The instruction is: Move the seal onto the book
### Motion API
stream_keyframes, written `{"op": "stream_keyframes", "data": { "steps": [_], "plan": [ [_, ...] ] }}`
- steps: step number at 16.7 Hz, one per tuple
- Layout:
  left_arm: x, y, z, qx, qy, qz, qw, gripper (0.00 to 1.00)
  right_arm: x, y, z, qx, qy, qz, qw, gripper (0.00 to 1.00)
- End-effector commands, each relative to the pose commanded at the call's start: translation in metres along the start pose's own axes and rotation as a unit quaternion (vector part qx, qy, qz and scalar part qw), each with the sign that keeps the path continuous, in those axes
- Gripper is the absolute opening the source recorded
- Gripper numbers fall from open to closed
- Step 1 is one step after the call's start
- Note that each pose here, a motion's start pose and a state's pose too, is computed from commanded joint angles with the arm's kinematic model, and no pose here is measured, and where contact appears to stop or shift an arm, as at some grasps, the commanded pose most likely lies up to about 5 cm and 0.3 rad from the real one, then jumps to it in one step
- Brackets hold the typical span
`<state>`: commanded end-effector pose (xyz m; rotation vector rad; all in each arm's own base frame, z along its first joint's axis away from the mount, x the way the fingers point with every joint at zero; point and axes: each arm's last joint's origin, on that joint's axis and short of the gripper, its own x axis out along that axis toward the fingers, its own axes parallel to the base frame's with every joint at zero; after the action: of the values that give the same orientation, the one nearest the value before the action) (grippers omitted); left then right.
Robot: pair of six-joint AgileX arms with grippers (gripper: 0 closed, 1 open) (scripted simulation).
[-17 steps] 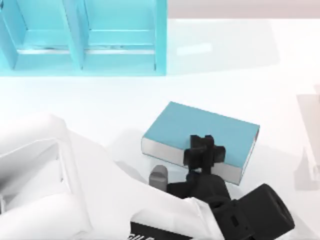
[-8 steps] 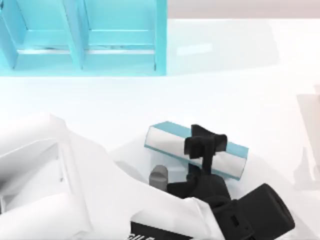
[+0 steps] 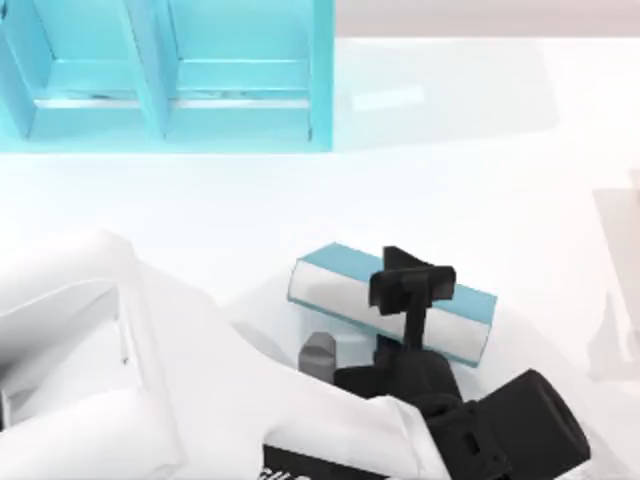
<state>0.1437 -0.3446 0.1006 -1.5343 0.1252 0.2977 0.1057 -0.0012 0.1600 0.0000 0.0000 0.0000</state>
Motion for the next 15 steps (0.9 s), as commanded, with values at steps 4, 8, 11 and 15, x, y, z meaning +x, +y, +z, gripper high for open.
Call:
{"op": "stream_keyframes", "data": {
  "steps": [4,8,11,15],
  "plan": [
    [-0.016,0.014,-0.005,0.002,0.005,0.008,1.0,1.0,0.0,0.0,0.0,0.0,0.0,0.0,1.0,1.0],
    [-0.046,0.034,-0.006,0.005,0.005,0.021,1.0,1.0,0.0,0.0,0.0,0.0,0.0,0.0,1.0,1.0],
    [-0.072,0.043,0.0,0.012,0.001,0.025,1.0,1.0,0.0,0.0,0.0,0.0,0.0,0.0,1.0,1.0],
    [-0.108,0.042,0.011,0.017,-0.004,0.017,1.0,1.0,0.0,0.0,0.0,0.0,0.0,0.0,1.0,1.0]
  ]
}}
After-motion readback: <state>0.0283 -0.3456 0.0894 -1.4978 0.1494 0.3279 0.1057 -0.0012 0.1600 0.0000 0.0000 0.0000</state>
